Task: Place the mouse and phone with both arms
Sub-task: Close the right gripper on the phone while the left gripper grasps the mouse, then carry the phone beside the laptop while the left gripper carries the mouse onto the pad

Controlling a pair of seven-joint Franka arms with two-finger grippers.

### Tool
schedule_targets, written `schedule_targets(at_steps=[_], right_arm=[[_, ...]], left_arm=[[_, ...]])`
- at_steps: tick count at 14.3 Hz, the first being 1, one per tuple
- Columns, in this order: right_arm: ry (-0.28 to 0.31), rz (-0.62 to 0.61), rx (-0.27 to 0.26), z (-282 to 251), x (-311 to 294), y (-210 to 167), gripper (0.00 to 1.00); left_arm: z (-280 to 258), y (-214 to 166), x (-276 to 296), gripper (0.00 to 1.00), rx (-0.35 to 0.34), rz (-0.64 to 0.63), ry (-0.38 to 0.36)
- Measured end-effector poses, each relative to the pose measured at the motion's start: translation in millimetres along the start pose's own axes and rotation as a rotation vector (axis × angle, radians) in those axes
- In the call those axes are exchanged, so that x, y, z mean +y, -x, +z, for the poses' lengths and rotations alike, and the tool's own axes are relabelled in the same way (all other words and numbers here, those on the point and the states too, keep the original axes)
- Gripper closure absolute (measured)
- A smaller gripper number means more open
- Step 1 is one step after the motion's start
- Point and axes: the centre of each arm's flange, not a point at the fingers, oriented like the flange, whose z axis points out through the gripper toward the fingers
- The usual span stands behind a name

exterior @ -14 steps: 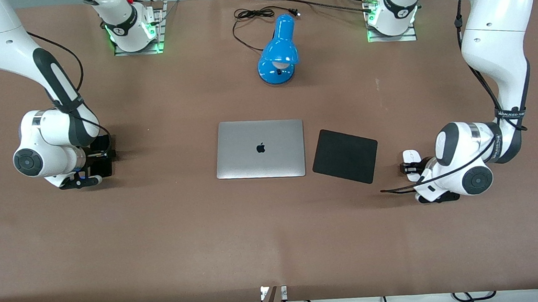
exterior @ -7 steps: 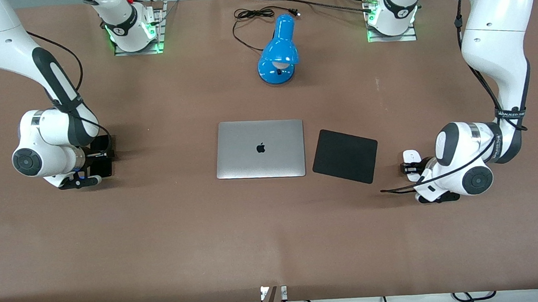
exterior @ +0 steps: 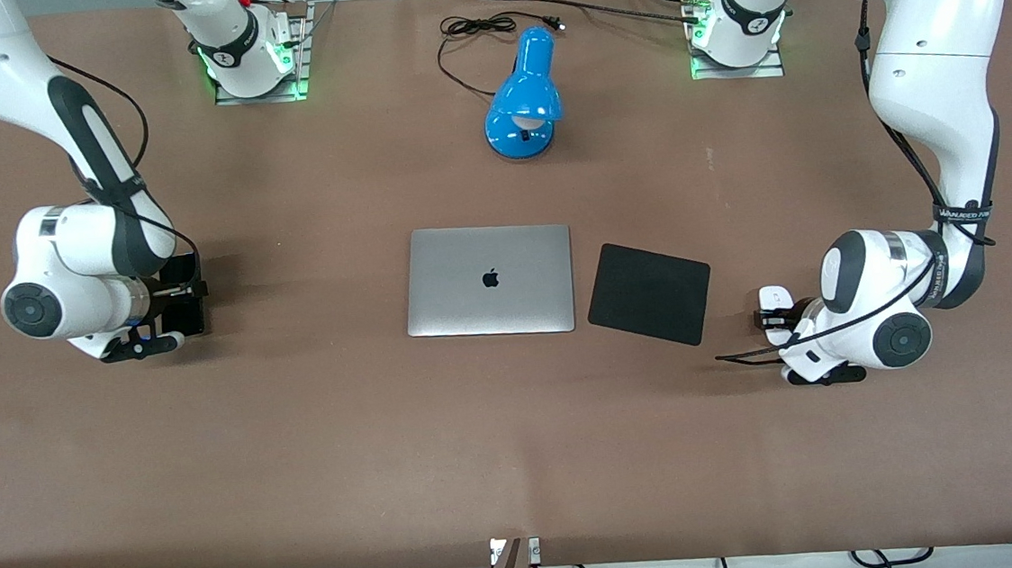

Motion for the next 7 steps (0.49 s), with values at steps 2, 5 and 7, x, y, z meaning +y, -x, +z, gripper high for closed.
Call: schedule_targets(at_steps=[2,5,7], right_arm=[[-0.007,-0.037,0.025,-39,-26,-7,0.21],[-0.074,-0.033,0.047,-54,-65,-16,0.21],[-0.081,0.01,0.035,-48,-92,-22,0.21]], left_arm=[[-6,1,15,0.37,0.008,0.022,0.012],[-17,4,29,0.37,0.011,0.031,0.042],[-27,9,33,0.37,0.001,0.024,0.071]])
